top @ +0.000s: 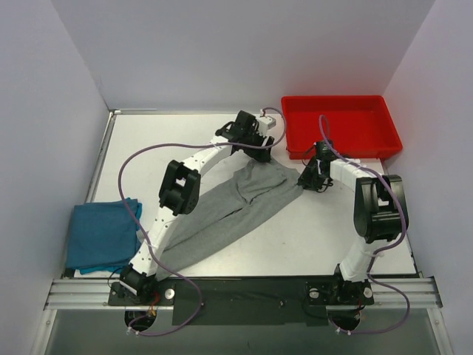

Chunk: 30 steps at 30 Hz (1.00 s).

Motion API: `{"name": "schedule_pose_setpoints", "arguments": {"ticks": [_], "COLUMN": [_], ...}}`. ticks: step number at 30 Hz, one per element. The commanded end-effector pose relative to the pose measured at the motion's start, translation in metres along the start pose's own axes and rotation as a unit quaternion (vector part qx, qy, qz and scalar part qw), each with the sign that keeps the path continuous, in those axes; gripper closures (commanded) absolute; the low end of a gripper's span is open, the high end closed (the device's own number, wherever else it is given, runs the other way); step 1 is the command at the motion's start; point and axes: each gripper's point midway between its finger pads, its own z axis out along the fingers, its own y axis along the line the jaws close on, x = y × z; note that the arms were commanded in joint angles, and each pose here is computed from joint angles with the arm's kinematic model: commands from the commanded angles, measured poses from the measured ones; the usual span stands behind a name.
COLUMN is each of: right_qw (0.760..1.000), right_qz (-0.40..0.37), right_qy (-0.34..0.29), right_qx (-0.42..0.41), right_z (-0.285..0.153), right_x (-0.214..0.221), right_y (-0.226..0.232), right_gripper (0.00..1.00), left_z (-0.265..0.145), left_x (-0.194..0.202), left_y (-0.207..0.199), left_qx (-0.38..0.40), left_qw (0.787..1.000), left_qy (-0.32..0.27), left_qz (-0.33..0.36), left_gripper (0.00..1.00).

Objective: Fold and stack the t-shirts
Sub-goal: Rotate the tshirt 90 degrees

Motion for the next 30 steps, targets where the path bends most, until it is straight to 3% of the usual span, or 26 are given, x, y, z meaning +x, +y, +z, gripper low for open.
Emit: {"name": "schedule_pose_setpoints", "arguments": {"ticks": [1,11,16,20,23,30], "right_qw": [1.000,0.999,0.991,0.985,0.986,0.995], "right_qz": [0.018,-0.043,-0.129,-0.164,-0.149,-0.071], "right_qy": [0.010,0.017,0.021,0.037,0.048,0.009], "right_qx": [0.006,0.009,-0.015,-0.040,-0.050,-0.075], "right_z": [0.008,0.013,0.016,0.019,0.025,0.037], "right_x": [-0.002,-0.012,-0.019,-0.011,-0.010,-0.063], "right_y": [0.004,0.033,0.082,0.117,0.130,0.169], "right_gripper": [0.79,1.00,1.00,1.00,1.00,1.00], "left_z": [0.001,0.004,-0.022,-0.045,-0.053,-0.069], "left_x": [-0.015,-0.019,-0.013,-0.005,0.004,-0.003], "left_y": [0.017,0.033,0.064,0.081,0.088,0.133], "left_qx": [-0.051,-0.072,-0.110,-0.143,-0.162,-0.219], "left_qw": [0.998,0.997,0.990,0.985,0.982,0.969], "left_qy": [-0.023,-0.041,-0.038,-0.022,-0.011,-0.029], "left_qz": [0.003,-0.005,-0.076,-0.089,-0.093,-0.107], "left_gripper": [0.24,0.37,0.39,0.39,0.39,0.39]}}
